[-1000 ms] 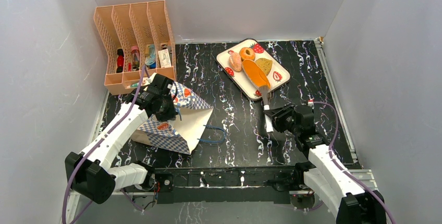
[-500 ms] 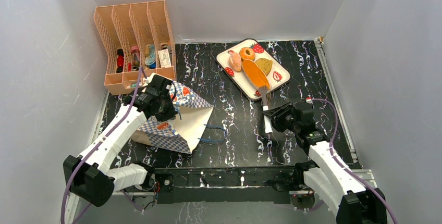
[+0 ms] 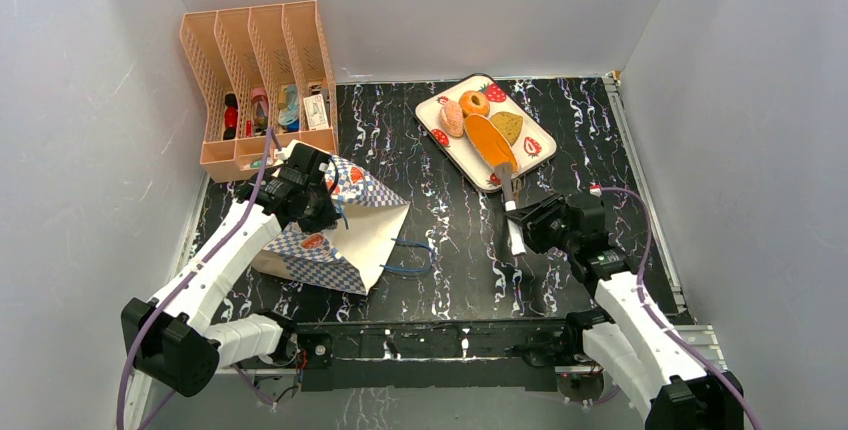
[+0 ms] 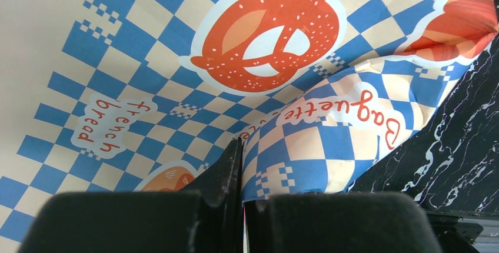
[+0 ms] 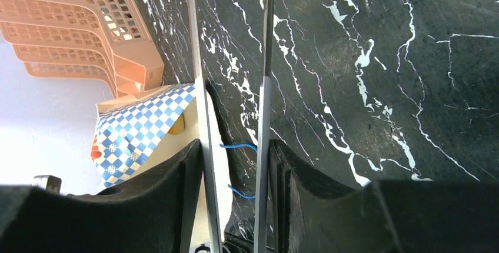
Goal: Take the fake bread out of the paper bag
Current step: Place the fake bread in the container.
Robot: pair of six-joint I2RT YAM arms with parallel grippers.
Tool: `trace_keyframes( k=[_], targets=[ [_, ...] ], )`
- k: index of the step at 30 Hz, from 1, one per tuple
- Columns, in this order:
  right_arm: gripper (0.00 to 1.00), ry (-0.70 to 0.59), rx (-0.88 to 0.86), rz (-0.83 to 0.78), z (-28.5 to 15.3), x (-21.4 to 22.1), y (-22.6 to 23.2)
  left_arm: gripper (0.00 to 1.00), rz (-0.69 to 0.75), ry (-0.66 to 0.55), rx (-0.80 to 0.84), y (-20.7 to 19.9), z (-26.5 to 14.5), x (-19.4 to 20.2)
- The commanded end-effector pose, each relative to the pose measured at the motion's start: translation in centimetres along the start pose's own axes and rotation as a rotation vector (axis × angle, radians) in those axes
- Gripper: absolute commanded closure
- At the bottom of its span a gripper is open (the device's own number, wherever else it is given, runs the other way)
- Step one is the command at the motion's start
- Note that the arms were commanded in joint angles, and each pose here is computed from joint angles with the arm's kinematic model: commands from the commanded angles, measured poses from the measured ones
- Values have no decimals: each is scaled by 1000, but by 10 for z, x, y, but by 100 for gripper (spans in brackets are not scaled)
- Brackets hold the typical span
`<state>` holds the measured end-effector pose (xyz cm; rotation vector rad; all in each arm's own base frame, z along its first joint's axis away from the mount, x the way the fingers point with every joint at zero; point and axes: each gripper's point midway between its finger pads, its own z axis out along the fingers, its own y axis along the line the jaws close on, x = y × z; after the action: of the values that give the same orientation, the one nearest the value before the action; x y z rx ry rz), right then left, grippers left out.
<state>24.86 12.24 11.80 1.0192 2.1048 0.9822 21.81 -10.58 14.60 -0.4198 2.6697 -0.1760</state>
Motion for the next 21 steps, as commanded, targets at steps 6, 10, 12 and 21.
trace_keyframes(
  k=[6,10,12,21],
  targets=[
    [59,-29,-73,-10,-22,-7,30,100,-7,-20,17,1,-9,-2],
    [60,-32,-80,-5,-31,-4,29,100,-2,-23,19,1,-9,-2],
    [60,-31,-82,-6,-36,-3,29,100,-1,-23,21,1,-9,-2],
    [62,-31,-82,-39,-49,0,30,100,14,-34,24,3,-13,-3]
  ],
)
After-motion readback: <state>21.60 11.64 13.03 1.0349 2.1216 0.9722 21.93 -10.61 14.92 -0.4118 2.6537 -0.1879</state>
